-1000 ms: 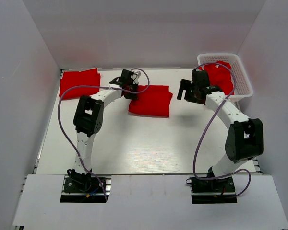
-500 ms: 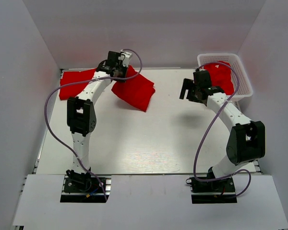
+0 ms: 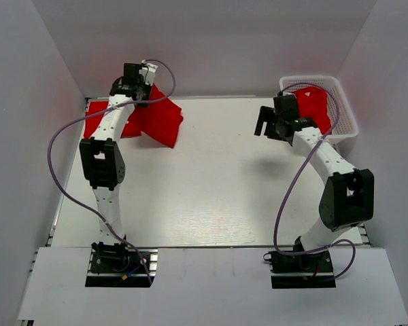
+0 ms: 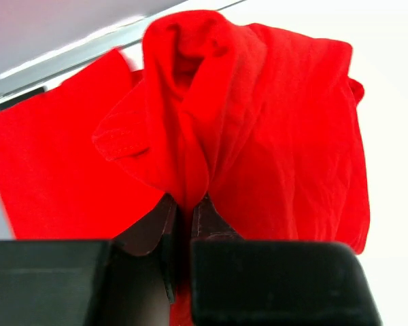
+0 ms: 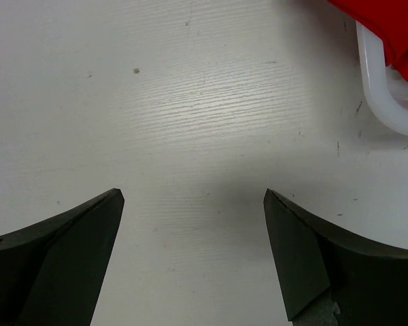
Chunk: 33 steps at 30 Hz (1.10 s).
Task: Fold and stack the t-shirts
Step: Put the neatly folded tshirt into the corner of the board with the left arm
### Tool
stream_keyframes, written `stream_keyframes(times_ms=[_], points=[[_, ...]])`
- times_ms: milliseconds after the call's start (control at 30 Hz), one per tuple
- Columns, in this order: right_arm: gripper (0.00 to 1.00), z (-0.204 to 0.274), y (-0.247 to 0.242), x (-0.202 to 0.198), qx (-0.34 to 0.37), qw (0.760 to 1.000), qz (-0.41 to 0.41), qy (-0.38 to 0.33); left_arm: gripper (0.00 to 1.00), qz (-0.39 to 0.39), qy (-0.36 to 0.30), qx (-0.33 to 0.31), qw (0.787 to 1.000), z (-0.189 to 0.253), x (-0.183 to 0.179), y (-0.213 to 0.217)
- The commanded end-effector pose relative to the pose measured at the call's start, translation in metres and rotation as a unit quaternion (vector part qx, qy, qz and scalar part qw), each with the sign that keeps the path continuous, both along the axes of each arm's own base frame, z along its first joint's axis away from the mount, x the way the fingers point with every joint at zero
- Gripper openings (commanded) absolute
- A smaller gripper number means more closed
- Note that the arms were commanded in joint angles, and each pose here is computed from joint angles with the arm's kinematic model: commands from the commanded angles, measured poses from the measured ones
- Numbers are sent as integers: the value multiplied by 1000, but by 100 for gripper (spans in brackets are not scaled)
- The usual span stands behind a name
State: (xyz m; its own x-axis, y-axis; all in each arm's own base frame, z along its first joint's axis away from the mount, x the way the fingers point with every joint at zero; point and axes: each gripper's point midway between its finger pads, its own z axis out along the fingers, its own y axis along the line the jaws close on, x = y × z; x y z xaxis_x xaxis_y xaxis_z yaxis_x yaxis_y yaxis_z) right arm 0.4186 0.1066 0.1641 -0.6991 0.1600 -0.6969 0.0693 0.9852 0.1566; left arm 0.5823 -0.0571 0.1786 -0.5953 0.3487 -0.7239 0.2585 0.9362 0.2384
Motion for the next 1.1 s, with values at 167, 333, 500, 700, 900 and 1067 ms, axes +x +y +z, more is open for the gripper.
stream_keyframes(times_ms=[167,333,500,700,900,1067], points=[[90,10,8,15,10,1000,6,-9,0,78,-138,7,987,119,10,73],[90,8,12,19,18,1000,13,-8,0,61,-146,-14,987,124,13,81],[90,4,16,21,19,1000,16,1,0,57,-158,-33,985,135,12,88],[90,3,19,20,24,1000,19,1,0,55,-194,-60,978,162,14,100],[90,-3,20,23,25,999,24,9,0,49,-213,-86,972,173,18,106],[90,-5,21,23,24,999,24,16,0,60,-191,-84,976,147,23,114]])
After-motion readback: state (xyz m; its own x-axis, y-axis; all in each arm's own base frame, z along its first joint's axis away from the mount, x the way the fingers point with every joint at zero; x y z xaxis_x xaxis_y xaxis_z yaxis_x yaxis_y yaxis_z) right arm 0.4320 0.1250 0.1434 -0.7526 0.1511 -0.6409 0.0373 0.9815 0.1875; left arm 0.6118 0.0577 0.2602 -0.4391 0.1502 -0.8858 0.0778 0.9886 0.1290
